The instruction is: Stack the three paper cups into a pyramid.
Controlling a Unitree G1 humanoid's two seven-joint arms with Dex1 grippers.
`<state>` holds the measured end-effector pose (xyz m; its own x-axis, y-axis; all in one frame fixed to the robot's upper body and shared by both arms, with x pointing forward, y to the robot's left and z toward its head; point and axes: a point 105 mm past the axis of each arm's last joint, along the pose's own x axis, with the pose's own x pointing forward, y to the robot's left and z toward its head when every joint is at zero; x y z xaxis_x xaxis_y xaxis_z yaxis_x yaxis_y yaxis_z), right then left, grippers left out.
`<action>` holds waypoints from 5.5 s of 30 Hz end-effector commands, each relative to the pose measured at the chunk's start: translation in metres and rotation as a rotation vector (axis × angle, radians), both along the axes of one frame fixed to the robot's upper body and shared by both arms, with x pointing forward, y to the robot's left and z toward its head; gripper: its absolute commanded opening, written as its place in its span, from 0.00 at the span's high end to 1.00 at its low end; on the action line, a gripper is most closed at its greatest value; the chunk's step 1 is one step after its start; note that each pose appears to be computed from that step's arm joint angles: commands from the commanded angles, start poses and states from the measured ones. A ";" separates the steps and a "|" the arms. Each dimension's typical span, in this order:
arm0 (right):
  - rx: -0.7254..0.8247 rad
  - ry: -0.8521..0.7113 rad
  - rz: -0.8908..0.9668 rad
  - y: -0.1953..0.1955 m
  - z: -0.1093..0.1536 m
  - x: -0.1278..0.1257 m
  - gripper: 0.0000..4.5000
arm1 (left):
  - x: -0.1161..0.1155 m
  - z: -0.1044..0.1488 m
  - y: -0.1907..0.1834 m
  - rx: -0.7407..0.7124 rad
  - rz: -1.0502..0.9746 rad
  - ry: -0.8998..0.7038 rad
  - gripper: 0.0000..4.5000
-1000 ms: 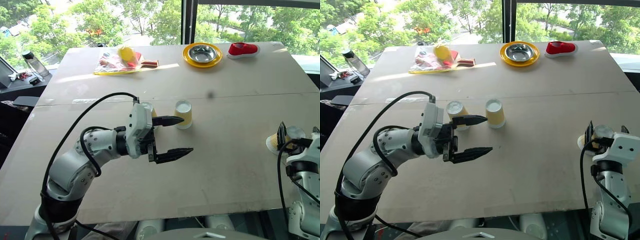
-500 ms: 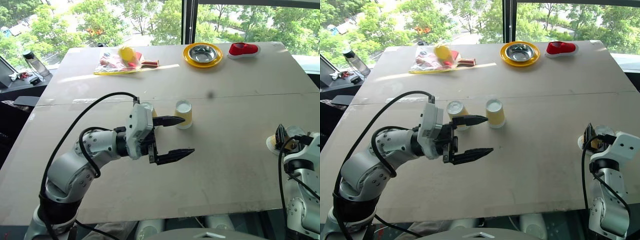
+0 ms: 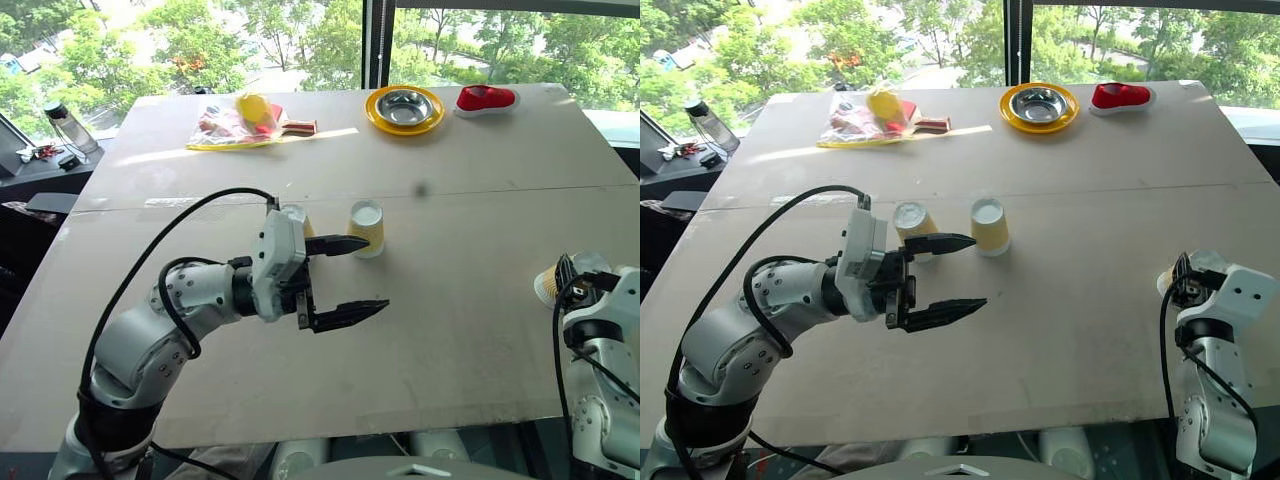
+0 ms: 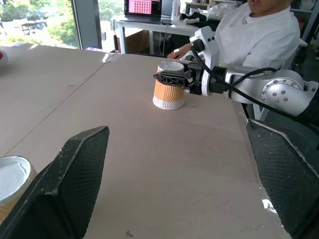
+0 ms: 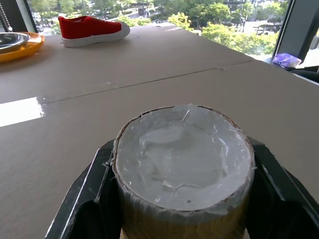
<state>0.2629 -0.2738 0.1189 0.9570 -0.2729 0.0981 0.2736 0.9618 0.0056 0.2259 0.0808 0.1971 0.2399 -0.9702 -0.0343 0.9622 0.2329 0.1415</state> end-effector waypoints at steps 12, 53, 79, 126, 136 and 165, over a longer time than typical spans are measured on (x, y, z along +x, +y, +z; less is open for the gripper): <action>-0.180 -0.123 0.714 0.149 0.030 0.066 0.51 | 0.000 -0.015 0.052 -0.074 0.494 -0.049 0.00; -0.041 -0.177 0.878 0.183 0.052 0.076 0.01 | -0.015 -0.021 0.052 -0.154 0.611 -0.068 0.00; -0.130 -0.120 1.375 0.157 0.045 -0.046 0.01 | 0.094 -0.057 0.079 -0.206 0.916 -0.201 0.00; -0.081 -0.215 1.184 0.135 0.060 -0.032 0.00 | 0.118 0.074 0.013 -0.247 0.408 -0.359 0.53; -0.081 -0.206 1.109 0.123 0.060 -0.038 0.00 | 0.121 0.052 -0.028 -0.150 0.145 -0.231 0.53; -0.045 -0.220 1.085 0.131 0.065 -0.037 0.00 | 0.122 0.069 -0.028 -0.197 0.156 -0.306 0.02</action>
